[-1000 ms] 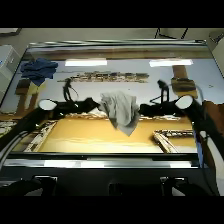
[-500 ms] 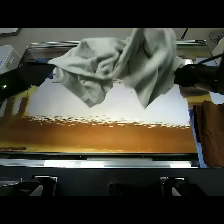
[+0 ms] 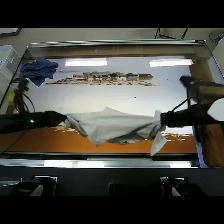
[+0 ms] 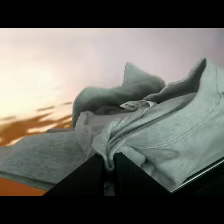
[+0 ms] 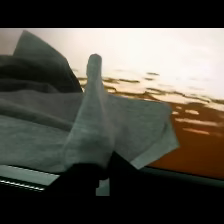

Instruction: Fold the clothes and pants, and hang the long-sleeved shirts on hangers.

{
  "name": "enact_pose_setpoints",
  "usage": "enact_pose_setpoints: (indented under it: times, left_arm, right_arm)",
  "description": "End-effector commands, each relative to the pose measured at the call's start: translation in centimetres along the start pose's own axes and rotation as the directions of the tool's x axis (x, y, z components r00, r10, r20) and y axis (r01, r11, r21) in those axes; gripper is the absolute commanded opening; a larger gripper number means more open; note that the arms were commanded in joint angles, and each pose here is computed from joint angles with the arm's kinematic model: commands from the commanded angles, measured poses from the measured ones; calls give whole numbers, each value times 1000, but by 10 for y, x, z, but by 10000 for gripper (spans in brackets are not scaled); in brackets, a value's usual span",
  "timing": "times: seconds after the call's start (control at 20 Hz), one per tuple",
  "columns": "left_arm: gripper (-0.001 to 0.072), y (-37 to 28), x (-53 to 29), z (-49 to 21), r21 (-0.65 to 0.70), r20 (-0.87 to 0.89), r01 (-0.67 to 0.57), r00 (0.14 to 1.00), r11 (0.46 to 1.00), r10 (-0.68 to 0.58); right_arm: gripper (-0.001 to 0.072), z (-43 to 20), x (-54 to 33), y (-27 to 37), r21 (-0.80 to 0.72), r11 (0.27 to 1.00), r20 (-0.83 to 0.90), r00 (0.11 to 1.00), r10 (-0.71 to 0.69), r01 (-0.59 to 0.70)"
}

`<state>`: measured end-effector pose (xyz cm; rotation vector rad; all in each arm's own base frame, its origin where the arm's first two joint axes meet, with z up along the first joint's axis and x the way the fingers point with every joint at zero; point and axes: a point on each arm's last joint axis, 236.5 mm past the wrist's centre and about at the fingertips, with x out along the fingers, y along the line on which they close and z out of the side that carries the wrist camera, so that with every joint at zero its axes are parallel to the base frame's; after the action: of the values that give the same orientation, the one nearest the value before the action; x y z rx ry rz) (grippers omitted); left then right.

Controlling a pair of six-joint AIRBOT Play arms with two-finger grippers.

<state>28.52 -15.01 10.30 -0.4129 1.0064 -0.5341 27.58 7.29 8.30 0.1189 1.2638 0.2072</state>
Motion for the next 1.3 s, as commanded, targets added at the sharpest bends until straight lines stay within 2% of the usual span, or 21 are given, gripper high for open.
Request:
enact_pose_setpoints:
  times: [0.0,0.15,0.3,0.4,0.5,0.55,0.6,0.65,0.7,0.75,0.8,0.9,1.0,1.25]
  left_arm:
    - [28,40,32,-37,-111,-69,-66,996,992,59]
    - [29,44,46,-7,-188,37,-32,999,982,40]
    - [29,55,63,25,-291,148,6,988,957,38]
    - [29,65,84,28,-333,149,-3,987,943,56]
    - [30,68,114,16,-380,98,-6,994,925,47]
    - [30,67,129,7,-401,65,-9,997,916,38]
    - [34,66,143,-1,-427,36,-10,999,904,28]
    - [142,66,150,-5,-456,20,-7,1000,890,18]
    - [537,65,152,-4,-483,12,5,1000,875,1]
    - [709,66,146,1,-480,7,16,1000,877,-14]
    - [712,69,133,9,-448,1,31,999,894,-34]
    - [711,92,101,22,-418,-27,24,999,908,-38]
    - [711,127,71,21,-447,-58,-24,998,894,-2]
    - [709,161,75,-32,-516,-184,-106,983,850,11]
  right_arm:
    - [42,-8,64,-5,36,999,10,999,35,-35]
    - [42,61,79,0,130,986,251,966,70,-105]
    - [42,119,85,9,298,913,451,884,124,-280]
    - [42,127,107,10,388,855,454,879,149,-345]
    - [49,112,141,18,471,805,362,911,195,-359]
    - [127,102,156,21,507,786,313,925,215,-354]
    - [268,97,164,22,533,768,288,930,230,-355]
    - [452,98,163,23,536,763,283,929,240,-361]
    - [570,104,153,23,510,777,282,925,256,-370]
    - [655,108,139,21,474,794,259,922,287,-380]
    - [705,110,121,16,425,816,221,919,326,-392]
    - [706,100,77,-5,335,844,126,907,401,-419]
    - [705,70,44,-37,381,820,31,893,450,-427]
    - [703,-6,41,-83,480,834,-80,933,351,-273]
